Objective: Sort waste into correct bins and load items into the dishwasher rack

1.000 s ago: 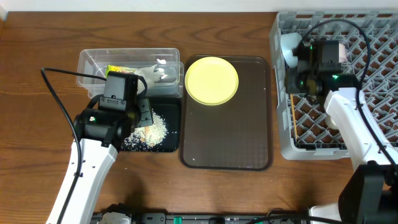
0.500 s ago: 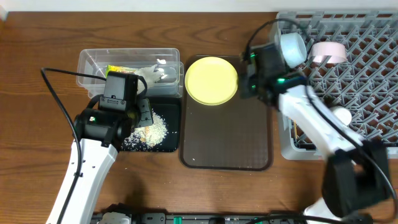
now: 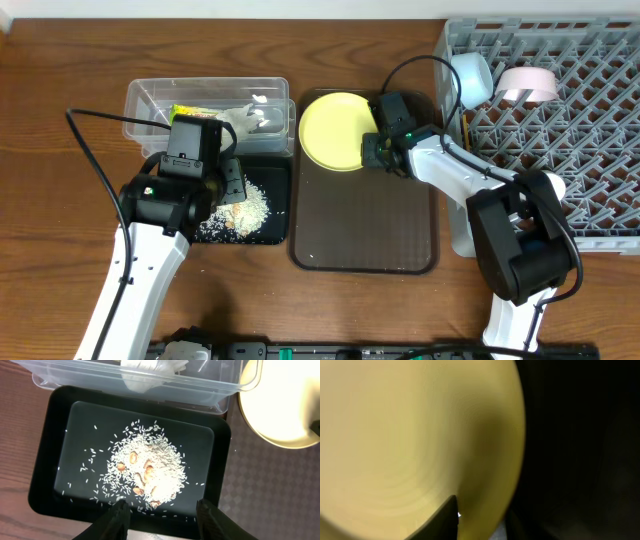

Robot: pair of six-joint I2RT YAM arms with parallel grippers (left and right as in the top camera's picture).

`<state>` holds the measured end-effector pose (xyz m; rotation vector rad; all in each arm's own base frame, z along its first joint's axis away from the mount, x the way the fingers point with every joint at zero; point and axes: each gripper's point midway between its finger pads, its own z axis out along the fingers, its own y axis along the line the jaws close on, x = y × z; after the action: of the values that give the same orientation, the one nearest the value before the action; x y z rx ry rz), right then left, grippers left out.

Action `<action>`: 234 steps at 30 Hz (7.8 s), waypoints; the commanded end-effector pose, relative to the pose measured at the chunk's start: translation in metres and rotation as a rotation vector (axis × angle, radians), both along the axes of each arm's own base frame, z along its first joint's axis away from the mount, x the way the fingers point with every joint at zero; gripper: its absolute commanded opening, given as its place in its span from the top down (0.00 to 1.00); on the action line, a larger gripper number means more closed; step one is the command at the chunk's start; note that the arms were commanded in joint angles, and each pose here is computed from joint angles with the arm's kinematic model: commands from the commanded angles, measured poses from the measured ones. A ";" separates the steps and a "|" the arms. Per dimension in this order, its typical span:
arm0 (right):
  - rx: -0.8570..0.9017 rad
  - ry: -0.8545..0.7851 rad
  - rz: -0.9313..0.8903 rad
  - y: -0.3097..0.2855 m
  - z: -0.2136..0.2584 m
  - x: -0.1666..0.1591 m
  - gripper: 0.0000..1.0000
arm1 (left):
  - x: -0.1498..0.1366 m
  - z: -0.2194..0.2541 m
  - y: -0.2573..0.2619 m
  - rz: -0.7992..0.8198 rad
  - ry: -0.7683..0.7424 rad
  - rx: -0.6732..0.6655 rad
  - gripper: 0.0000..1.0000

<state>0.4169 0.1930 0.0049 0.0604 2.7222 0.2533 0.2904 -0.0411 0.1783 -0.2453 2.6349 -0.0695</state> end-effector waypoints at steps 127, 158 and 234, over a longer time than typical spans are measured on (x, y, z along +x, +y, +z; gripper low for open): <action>-0.075 -0.349 -0.262 -0.223 0.190 -0.216 0.01 | -0.101 0.064 0.017 -0.080 -0.373 -0.027 0.10; -0.145 -1.249 -0.105 -0.199 0.218 -0.179 0.01 | -0.101 0.064 0.017 -0.080 -0.373 -0.027 0.09; -0.141 -1.101 -0.041 -0.192 0.155 -0.171 0.01 | -0.053 0.004 0.046 -0.012 -0.984 0.115 0.08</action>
<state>0.2460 -0.0035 0.1605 -0.0292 1.6309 0.0316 0.2347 0.0019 0.1876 -0.1342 1.6969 -0.0705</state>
